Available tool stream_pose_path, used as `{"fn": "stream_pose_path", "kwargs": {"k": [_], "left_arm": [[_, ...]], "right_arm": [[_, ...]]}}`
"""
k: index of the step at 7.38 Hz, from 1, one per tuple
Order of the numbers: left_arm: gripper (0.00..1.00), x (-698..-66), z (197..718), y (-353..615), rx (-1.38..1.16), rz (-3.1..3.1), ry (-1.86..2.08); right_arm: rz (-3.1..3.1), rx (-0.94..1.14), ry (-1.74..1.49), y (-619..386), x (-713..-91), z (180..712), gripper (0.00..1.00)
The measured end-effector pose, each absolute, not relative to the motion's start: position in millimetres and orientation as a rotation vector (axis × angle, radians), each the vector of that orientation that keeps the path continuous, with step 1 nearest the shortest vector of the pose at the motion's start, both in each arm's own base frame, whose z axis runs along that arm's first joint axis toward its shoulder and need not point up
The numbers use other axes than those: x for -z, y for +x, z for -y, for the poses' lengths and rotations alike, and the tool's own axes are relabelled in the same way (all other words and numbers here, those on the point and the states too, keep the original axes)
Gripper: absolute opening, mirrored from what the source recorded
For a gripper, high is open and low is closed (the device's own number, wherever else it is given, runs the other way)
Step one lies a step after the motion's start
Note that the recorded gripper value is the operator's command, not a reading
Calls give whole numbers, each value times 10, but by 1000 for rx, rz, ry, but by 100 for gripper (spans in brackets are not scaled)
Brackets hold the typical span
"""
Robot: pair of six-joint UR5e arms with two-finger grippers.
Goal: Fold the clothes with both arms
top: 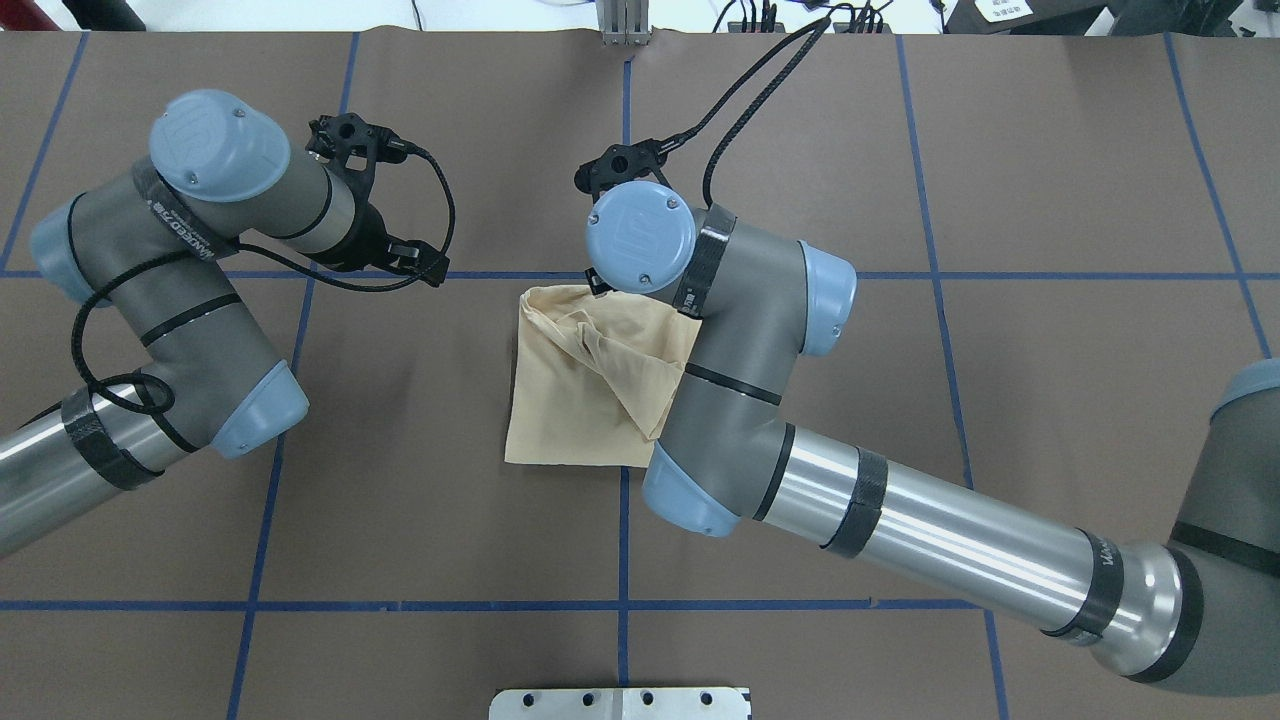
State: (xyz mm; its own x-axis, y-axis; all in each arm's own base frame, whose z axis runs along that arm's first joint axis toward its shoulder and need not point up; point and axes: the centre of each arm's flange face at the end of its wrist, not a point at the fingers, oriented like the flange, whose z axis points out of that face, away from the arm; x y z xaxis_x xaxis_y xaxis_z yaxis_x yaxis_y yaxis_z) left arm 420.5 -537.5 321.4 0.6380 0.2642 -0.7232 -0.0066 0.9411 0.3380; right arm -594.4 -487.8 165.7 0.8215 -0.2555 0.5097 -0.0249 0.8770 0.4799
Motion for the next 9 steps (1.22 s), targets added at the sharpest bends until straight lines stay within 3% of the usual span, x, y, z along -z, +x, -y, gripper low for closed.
{"fn": "stream_pose_path", "kwargs": {"k": [3, 6, 9], "left_arm": [[100, -3194, 5364, 4196, -160, -872, 323], [100, -3182, 5359, 4190, -161, -874, 324], [100, -3199, 5355, 4187, -160, -873, 323]], "right_arm": [[565, 129, 442, -6417, -1423, 4181, 92], [466, 188, 449, -6576, -1579, 3913, 58], [382, 279, 529, -6567, -1634, 4005, 53]]}}
